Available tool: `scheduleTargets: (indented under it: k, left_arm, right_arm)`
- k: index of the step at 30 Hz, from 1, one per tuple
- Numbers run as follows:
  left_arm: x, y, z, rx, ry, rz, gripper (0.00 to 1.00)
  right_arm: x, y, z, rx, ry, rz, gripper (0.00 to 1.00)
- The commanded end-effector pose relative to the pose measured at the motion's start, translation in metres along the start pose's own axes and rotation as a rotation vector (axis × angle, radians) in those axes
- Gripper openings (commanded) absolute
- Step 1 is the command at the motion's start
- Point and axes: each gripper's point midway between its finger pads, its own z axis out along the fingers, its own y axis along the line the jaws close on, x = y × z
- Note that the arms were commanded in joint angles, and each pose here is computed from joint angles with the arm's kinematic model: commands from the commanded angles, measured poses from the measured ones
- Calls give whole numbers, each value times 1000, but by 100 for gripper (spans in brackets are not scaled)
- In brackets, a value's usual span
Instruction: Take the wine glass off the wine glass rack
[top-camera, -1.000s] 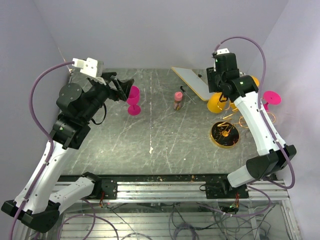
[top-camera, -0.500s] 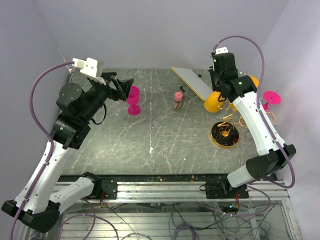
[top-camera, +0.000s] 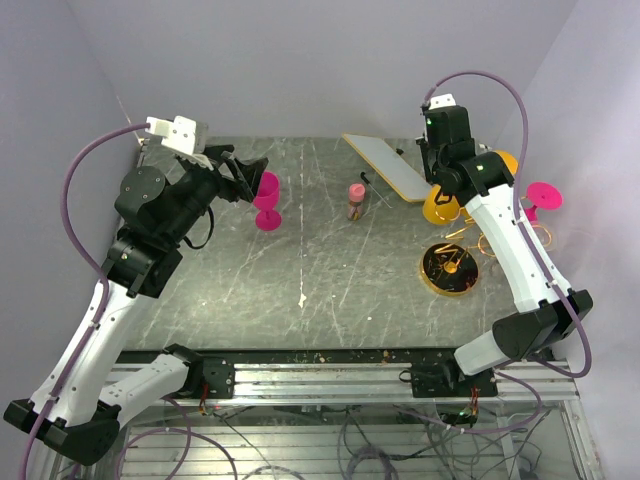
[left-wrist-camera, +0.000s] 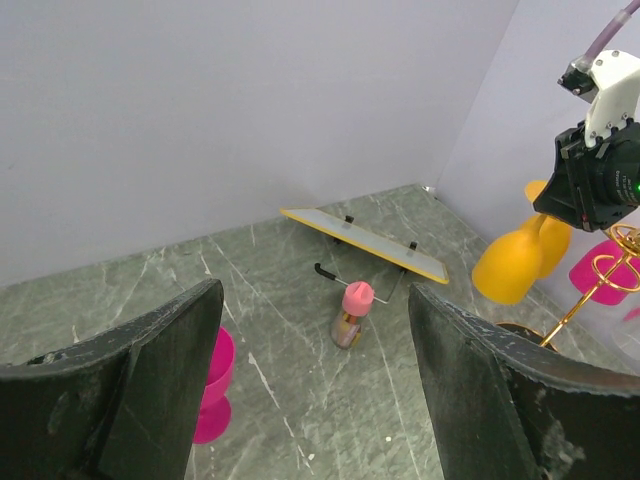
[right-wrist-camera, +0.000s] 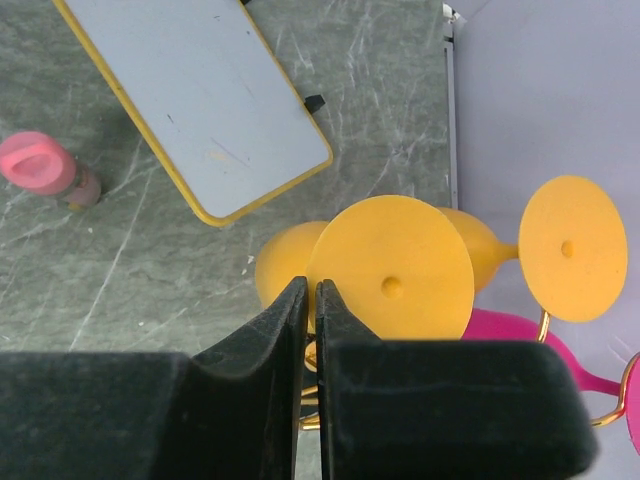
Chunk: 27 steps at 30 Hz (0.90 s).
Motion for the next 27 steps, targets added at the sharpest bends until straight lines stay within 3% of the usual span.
scheduleTargets:
  k: [1, 5, 9, 15, 27]
  left_arm:
    - [-9, 0, 1, 4, -43, -1, 85]
    - [-8, 0, 2, 4, -42, -2, 85]
    - [-8, 0, 2, 2, -42, -3, 85]
    - [-8, 1, 1, -3, -43, -3, 85]
    - [-6, 4, 4, -13, -34, -1, 85]
  right_arm:
    - [1, -4, -9, 7, 5, -26, 9]
    - [-4, -4, -12, 6, -3, -35, 34]
    - [-5, -7, -9, 32, -17, -56, 50]
    - [1, -8, 1, 77, 7, -68, 58]
    - [14, -2, 11, 75, 45, -82, 59]
